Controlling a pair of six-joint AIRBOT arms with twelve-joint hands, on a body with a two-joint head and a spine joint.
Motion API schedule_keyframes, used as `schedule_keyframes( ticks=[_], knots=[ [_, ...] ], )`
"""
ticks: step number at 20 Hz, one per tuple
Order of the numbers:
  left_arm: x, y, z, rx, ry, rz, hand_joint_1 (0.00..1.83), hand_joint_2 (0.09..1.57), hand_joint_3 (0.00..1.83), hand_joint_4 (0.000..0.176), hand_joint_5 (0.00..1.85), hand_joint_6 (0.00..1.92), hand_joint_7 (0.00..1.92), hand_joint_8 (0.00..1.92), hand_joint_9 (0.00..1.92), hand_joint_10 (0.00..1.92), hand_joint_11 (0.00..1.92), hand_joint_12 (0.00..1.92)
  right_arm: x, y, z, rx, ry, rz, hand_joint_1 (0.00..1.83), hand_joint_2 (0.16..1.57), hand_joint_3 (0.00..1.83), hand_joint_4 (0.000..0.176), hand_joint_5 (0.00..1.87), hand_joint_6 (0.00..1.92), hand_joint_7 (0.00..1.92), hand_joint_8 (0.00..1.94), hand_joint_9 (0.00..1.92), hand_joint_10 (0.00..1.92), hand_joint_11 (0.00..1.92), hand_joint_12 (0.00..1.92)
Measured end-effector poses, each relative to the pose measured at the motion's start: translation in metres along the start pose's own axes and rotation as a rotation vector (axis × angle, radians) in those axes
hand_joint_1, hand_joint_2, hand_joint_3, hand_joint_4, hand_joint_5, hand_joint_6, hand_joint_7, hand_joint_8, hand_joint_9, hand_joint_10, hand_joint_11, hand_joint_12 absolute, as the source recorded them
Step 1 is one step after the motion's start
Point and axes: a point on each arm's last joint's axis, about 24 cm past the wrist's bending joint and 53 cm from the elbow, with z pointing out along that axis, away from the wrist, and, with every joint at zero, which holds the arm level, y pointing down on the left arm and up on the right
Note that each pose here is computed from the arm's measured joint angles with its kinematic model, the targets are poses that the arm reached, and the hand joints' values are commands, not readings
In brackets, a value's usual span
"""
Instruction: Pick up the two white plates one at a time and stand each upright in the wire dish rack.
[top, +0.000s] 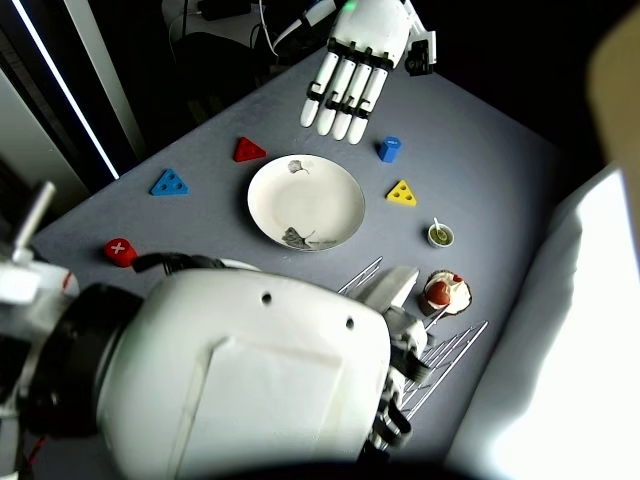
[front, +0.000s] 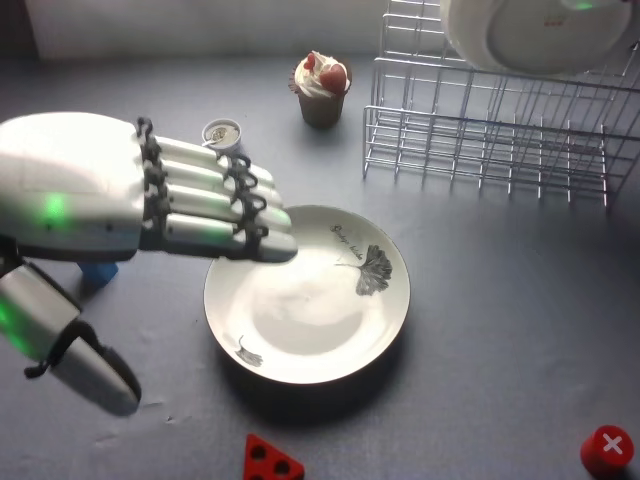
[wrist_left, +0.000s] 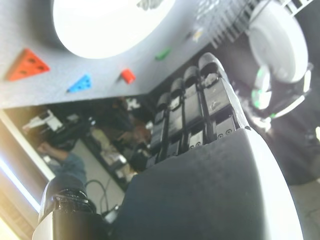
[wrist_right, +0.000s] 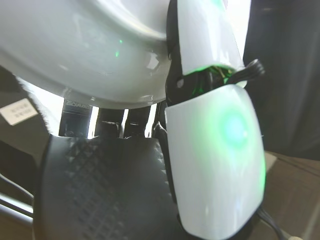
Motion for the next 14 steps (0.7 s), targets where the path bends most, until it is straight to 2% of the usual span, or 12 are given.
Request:
schedule_keyframes(
  ticks=[2,4,5,9,12,13,14],
  knots=[
    [0.008,0.000,-0.001,0.000,0.023,0.001,0.00,0.91,0.00,0.000,0.10,0.01,0.15,0.01,0.15,0.01,0.14,0.02,0.002,-0.006,0.005,0.016,0.003,0.013,1.50,1.04,0.00,0.000,0.97,0.94,1.17,0.41,1.17,0.63,1.02,1.30],
    [0.016,0.000,0.002,0.003,0.049,0.004,0.00,0.91,0.00,0.000,0.09,0.00,0.14,0.01,0.16,0.01,0.17,0.03,0.006,-0.008,0.010,0.023,0.010,0.020,1.50,1.01,0.00,0.000,1.02,0.75,1.24,0.34,1.28,0.47,1.03,1.30],
    [0.018,0.001,0.004,0.003,0.056,0.007,0.00,0.91,0.00,0.000,0.09,0.00,0.14,0.00,0.15,0.01,0.16,0.03,0.008,-0.007,0.011,0.022,0.013,0.020,1.50,1.02,0.00,0.000,1.02,0.73,1.20,0.43,1.31,0.44,0.99,1.35],
    [0.020,0.005,0.006,-0.012,0.059,0.008,0.01,0.90,0.00,0.000,0.09,0.00,0.13,0.00,0.14,0.00,0.16,0.03,0.011,-0.005,0.012,0.018,0.017,0.021,1.51,1.02,0.00,0.000,1.03,0.71,1.22,0.39,1.32,0.41,0.98,1.36],
    [0.023,0.005,0.005,-0.015,0.075,0.017,0.01,0.90,0.00,0.000,0.10,0.00,0.14,0.00,0.15,0.00,0.16,0.03,0.015,-0.004,0.016,0.017,0.022,0.022,1.50,1.02,0.00,0.000,1.02,0.78,1.24,0.33,1.30,0.43,1.00,1.33],
    [0.025,0.006,0.005,-0.015,0.084,0.022,0.01,0.90,0.00,0.000,0.11,0.00,0.14,0.00,0.14,0.00,0.15,0.02,0.018,-0.005,0.018,0.018,0.026,0.022,1.51,1.01,0.00,0.000,1.05,0.72,1.24,0.32,1.35,0.33,1.02,1.30],
    [0.027,0.006,0.004,-0.015,0.090,0.026,0.01,0.90,0.00,0.000,0.11,0.00,0.14,0.00,0.14,0.00,0.15,0.02,0.019,-0.006,0.019,0.017,0.026,0.026,1.51,1.01,0.00,0.000,1.05,0.72,1.24,0.32,1.35,0.33,1.02,1.30]
  ],
)
